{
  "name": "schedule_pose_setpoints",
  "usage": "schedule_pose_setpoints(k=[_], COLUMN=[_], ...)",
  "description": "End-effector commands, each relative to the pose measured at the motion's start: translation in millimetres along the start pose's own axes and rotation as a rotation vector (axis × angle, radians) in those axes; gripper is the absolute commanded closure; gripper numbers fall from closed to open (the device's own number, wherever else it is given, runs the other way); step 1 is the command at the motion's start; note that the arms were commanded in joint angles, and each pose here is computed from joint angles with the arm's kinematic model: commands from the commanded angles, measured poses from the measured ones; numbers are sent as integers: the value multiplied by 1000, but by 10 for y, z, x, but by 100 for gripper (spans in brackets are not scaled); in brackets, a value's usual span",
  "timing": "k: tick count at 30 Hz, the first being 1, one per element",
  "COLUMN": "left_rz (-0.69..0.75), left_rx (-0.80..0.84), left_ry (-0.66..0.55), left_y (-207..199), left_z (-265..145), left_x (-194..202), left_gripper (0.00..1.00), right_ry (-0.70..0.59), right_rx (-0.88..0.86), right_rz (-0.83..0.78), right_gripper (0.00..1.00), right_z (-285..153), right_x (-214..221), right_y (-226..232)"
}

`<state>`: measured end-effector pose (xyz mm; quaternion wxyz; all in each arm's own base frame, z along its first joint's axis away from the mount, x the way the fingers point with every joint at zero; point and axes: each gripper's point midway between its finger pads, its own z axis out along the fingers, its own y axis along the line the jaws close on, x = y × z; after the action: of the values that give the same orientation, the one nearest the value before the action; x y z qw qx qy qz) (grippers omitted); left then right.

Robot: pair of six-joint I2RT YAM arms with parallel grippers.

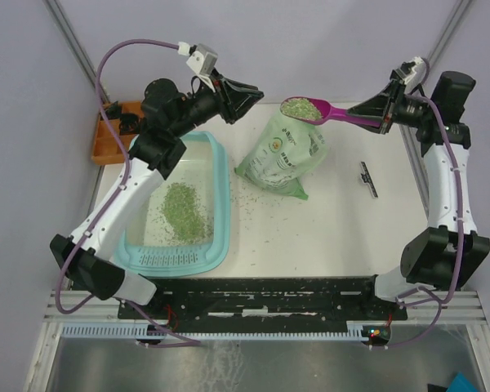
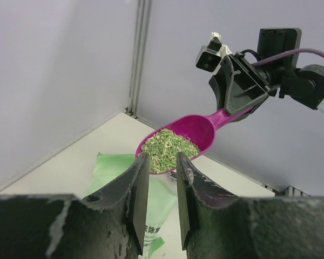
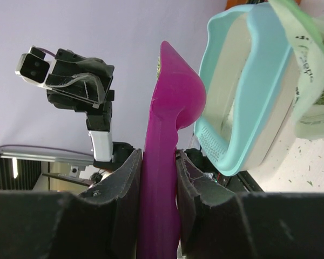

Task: Fill the litter box with clean litter
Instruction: Pour the cat litter into the litter box.

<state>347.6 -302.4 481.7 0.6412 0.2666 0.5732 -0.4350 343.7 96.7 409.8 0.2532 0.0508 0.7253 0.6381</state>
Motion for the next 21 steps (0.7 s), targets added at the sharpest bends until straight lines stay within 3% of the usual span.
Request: schedule_pose_setpoints(k=[1, 11, 21], left_rz=[78, 89, 94], left_rx=[-145, -290, -334], left_ry=[-96, -165, -167], left_y=[140, 327, 378], left_z=[-229, -531, -646], left_x=[-343, -555, -581], left_gripper=[66, 65, 65], right_ry=[33, 121, 226], right_rx=[-29, -63, -105], right_rz=[-67, -67, -77], right_gripper=[98, 98, 98], right_z=[189, 574, 959], right_x=[28, 207, 353], right_y=[223, 289, 354])
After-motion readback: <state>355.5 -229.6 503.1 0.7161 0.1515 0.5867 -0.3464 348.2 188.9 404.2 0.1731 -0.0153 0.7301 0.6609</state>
